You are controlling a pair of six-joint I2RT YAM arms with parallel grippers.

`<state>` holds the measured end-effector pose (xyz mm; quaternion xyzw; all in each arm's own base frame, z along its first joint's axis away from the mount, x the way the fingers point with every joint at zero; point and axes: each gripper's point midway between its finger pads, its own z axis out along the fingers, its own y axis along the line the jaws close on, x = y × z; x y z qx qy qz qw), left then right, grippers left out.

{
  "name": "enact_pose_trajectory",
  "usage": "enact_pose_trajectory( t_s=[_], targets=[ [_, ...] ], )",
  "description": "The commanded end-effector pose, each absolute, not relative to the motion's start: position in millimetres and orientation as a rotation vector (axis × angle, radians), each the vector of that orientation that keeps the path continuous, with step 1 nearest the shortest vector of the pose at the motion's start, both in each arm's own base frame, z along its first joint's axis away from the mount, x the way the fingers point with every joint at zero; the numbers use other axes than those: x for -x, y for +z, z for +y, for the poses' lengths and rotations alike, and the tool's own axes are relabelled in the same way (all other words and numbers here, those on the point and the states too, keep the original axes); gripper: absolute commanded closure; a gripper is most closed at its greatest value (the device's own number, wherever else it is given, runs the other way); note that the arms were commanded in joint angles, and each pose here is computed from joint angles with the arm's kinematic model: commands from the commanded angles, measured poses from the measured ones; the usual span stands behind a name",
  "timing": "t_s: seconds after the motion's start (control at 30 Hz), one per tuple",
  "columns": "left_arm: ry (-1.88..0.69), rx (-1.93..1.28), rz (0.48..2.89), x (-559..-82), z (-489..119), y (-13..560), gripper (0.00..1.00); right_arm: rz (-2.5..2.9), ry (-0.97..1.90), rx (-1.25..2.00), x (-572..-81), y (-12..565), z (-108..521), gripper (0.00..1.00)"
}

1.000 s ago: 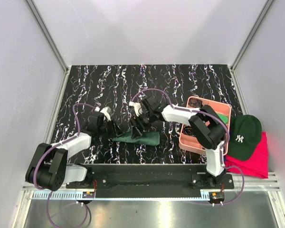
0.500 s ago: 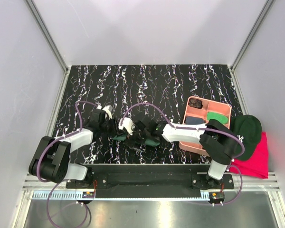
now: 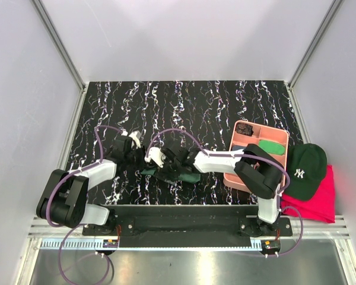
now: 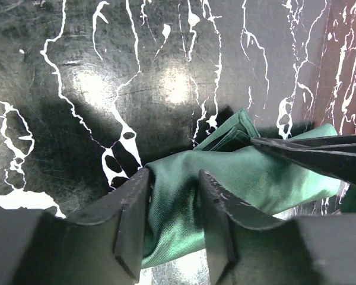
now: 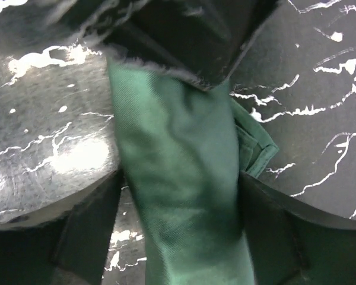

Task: Fold the napkin, place the utensils inside, and roll it up
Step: Roll the napkin with the utensil

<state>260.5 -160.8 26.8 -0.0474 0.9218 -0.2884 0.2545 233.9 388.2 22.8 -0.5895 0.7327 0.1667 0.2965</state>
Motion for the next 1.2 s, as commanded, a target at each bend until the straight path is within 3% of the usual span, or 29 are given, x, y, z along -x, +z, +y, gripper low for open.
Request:
enact_pose_trajectory(
  t_s=[0.0, 0.07, 0.17, 0.33, 0.57, 0.97, 1.17],
  targets=[
    [-0.823, 0.087, 2.447, -273, -168, 45, 0.53, 2.085, 0.423, 1.530, -246, 13, 375, 0.23],
    [-0.822, 0.091, 2.435, -276, -168, 49, 0.41, 2.153, 0.451, 1.493, -247, 10, 368, 0.35],
    [-0.799, 0.109, 2.406, -279, -165, 59, 0.29, 2.241, 0.529, 1.450, -243, 8, 360, 0.44],
    [-0.743, 0.128, 2.327, -284, -155, 80, 0.18, 2.400, 0.768, 1.379, -225, 2, 355, 0.49],
    [-0.752, 0.128, 2.294, -275, -153, 82, 0.17, 2.535, 0.914, 1.202, -228, 0, 355, 0.52],
    [-0.773, 0.191, 2.295, -271, -152, 67, 0.17, 2.688, 0.692, 0.812, -251, -6, 341, 0.51],
    [-0.822, 0.177, 2.257, -275, -159, 68, 0.17, 2.686, 0.826, 0.785, -239, -6, 350, 0.51]
  ],
)
